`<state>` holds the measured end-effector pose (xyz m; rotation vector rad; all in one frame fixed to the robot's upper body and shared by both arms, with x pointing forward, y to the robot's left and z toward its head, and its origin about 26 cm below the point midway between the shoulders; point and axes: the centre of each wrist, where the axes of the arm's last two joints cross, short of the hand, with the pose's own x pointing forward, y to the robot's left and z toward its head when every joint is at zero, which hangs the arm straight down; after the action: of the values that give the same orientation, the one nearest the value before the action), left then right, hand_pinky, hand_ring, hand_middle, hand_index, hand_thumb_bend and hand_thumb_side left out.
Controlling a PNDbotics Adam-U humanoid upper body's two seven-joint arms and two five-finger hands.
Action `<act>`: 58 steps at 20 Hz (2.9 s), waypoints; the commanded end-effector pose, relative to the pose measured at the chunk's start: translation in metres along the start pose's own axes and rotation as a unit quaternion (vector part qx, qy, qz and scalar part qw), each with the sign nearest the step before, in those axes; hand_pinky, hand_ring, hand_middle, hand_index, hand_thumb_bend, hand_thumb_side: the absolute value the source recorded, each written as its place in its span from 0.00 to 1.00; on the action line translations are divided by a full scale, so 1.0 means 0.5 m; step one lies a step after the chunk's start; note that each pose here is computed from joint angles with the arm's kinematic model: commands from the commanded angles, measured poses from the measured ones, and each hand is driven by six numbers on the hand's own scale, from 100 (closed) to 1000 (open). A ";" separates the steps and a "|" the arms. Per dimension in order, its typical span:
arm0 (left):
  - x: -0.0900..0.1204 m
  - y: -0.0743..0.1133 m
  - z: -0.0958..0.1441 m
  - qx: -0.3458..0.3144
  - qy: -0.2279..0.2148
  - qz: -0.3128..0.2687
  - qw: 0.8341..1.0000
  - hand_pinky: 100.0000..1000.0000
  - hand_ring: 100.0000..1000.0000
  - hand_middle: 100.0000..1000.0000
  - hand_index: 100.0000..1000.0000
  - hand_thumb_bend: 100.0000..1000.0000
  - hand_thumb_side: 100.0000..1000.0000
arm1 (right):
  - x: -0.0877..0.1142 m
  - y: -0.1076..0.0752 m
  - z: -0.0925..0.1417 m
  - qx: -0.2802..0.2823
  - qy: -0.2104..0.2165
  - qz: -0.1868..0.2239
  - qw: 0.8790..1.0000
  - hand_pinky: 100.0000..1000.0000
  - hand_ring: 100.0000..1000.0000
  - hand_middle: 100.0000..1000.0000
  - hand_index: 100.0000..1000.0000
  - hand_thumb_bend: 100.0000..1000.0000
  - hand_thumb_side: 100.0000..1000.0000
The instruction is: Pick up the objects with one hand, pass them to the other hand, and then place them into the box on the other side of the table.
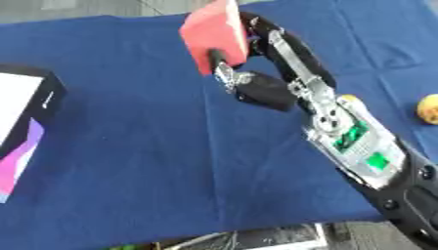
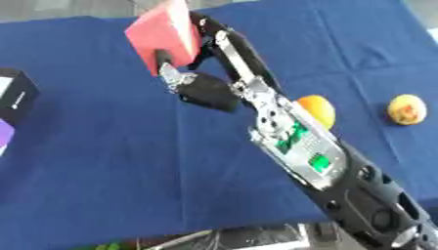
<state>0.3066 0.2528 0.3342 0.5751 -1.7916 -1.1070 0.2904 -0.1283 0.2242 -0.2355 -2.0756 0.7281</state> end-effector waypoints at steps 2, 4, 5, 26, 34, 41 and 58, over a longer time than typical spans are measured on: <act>0.013 0.017 -0.007 -0.048 0.013 -0.042 0.998 0.82 0.80 0.77 0.89 0.41 0.67 | 0.032 0.009 -0.007 -0.008 -0.024 0.003 1.000 0.77 0.51 0.40 0.51 0.00 0.38; 0.019 0.016 -0.012 -0.071 0.018 -0.049 0.996 0.83 0.81 0.77 0.89 0.44 0.66 | 0.038 0.016 -0.011 -0.011 -0.029 0.007 0.999 0.77 0.52 0.40 0.51 0.00 0.36; 0.023 0.015 -0.013 -0.082 0.022 -0.053 0.995 0.84 0.81 0.78 0.90 0.46 0.66 | 0.038 0.020 -0.012 -0.012 -0.032 0.011 0.999 0.77 0.52 0.41 0.51 0.00 0.35; 0.030 -0.041 0.005 -0.053 0.043 -0.096 0.993 0.84 0.81 0.77 0.90 0.57 0.54 | -0.050 0.123 -0.025 0.011 -0.118 0.113 0.986 0.77 0.52 0.40 0.51 0.00 0.06; 0.032 -0.064 0.000 -0.064 0.031 -0.112 0.991 0.86 0.83 0.78 0.89 0.57 0.46 | -0.059 0.139 -0.024 0.007 -0.148 0.106 0.983 0.76 0.51 0.40 0.51 0.00 0.09; 0.047 -0.081 -0.010 -0.102 0.023 -0.130 0.986 0.87 0.84 0.79 0.88 0.57 0.43 | -0.044 0.139 -0.022 0.007 -0.156 0.085 0.984 0.76 0.51 0.40 0.51 0.00 0.09; 0.102 -0.105 -0.034 -0.121 0.001 -0.183 0.976 0.87 0.85 0.80 0.89 0.61 0.40 | 0.003 0.112 -0.010 0.005 -0.170 0.064 0.983 0.75 0.51 0.40 0.51 0.00 0.10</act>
<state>0.2974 0.1817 0.3070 0.7383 -1.5384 -1.5445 0.2910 -0.0779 0.1838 -0.2572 -2.3618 0.9136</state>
